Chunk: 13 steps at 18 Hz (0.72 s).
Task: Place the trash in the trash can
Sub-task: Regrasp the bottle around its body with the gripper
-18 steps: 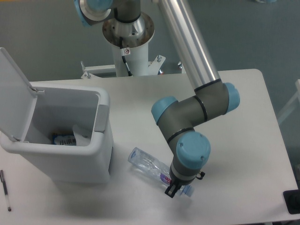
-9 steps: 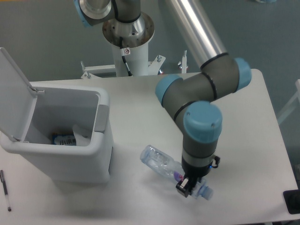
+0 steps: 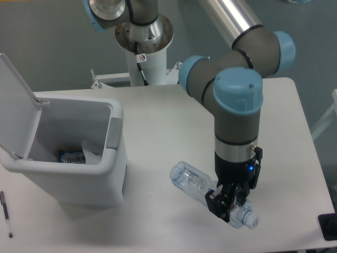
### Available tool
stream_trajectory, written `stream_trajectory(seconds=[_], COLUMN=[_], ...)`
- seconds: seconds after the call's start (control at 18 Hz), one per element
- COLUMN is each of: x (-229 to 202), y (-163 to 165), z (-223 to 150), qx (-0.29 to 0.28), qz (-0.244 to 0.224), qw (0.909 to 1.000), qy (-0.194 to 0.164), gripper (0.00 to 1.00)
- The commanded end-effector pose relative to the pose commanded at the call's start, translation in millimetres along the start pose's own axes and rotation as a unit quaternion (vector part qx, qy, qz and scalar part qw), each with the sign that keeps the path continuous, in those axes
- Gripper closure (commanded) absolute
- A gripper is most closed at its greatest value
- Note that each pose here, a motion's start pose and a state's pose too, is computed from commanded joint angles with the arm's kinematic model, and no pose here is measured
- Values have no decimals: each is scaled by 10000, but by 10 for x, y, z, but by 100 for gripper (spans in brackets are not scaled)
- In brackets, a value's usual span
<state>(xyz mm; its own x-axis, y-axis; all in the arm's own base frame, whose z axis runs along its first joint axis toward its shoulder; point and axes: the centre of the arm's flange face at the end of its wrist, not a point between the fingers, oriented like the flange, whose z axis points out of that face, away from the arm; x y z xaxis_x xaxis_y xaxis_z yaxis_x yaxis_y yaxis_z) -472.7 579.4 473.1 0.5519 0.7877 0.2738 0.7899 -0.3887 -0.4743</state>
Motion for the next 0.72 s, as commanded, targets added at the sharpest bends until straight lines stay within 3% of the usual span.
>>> stream_trajectory(seconds=[0.22, 0.5, 0.72], x=[93, 285, 451], y=[-78, 2, 81], z=[-481, -1010, -1233], qx=[288, 532, 689], qz=[473, 1203, 1866], qw=[9962, 9830, 9644], qy=[666, 1284, 1744], gripper=[44, 44, 44])
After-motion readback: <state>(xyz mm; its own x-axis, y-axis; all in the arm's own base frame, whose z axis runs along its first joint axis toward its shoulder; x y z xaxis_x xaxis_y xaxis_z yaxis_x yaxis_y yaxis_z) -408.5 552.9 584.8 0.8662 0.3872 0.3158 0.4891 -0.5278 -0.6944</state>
